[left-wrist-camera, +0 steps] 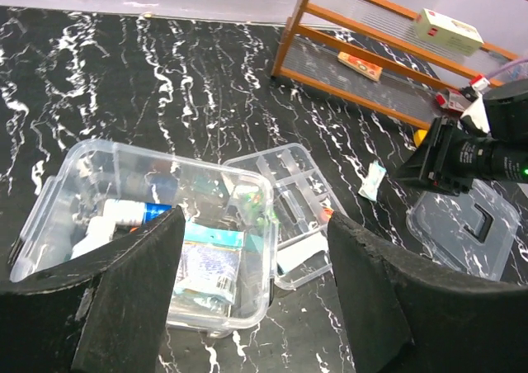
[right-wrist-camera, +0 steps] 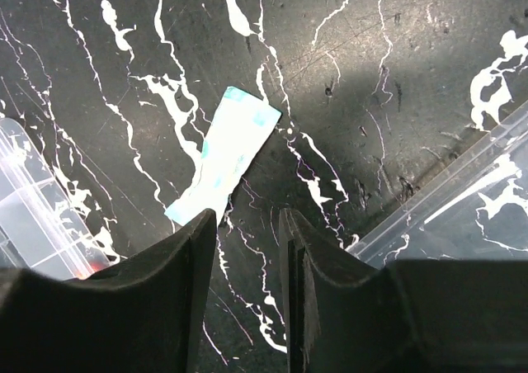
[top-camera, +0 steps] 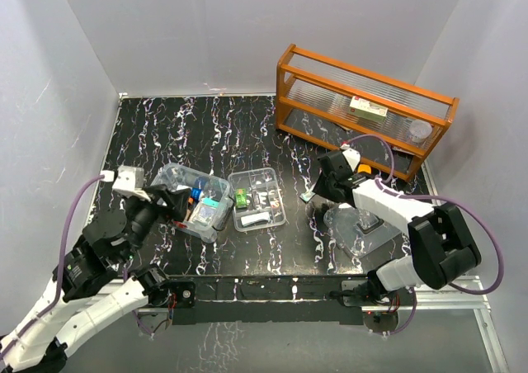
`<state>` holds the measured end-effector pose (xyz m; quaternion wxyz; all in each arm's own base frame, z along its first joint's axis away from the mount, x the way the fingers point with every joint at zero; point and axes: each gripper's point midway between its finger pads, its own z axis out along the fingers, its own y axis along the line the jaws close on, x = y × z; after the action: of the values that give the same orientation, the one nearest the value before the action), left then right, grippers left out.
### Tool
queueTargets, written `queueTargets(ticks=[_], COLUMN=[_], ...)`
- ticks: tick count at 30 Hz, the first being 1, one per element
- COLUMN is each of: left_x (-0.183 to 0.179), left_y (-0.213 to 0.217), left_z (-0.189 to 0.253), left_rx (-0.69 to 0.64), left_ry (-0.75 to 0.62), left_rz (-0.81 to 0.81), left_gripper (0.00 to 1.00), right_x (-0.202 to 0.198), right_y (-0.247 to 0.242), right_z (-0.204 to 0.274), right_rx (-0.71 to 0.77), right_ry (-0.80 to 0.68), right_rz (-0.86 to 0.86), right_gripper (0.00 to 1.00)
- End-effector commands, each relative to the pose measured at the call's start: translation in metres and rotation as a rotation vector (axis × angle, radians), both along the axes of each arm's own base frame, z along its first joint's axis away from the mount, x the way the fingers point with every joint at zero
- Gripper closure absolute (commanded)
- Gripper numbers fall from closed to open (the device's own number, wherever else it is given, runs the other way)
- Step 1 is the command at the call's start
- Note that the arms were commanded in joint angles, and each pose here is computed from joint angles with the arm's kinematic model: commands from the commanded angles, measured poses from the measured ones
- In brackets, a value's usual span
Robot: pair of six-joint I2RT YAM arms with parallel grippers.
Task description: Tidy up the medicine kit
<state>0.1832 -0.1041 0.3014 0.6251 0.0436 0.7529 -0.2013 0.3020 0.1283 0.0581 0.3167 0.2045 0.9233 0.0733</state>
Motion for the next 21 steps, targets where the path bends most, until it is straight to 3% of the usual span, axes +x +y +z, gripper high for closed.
queueTargets(ticks=[1, 18, 21], left_x=[-0.003, -0.003, -0.002], left_y=[0.025, 0.024, 0.022], left_z=[-0.019, -0.055, -0.056], left_rx=[-0.026, 0.039, 0.047], left_ry=[0.044, 0.104, 0.108], left_rz=[0.117, 0.121, 0.115], left_gripper=[0.31, 0.3, 0.3], right_x=[0.028, 0.042, 0.04], right_y=[0.006, 0.016, 0.013], right_z=[0.019, -0.023, -0.031], right_rx=[0.006, -0.042, -0.062], right_ry=[-0.088, 0.028, 0.056], right_rz=[-0.001, 0.015, 0.008], right_gripper=[0.66, 0.71, 0.77])
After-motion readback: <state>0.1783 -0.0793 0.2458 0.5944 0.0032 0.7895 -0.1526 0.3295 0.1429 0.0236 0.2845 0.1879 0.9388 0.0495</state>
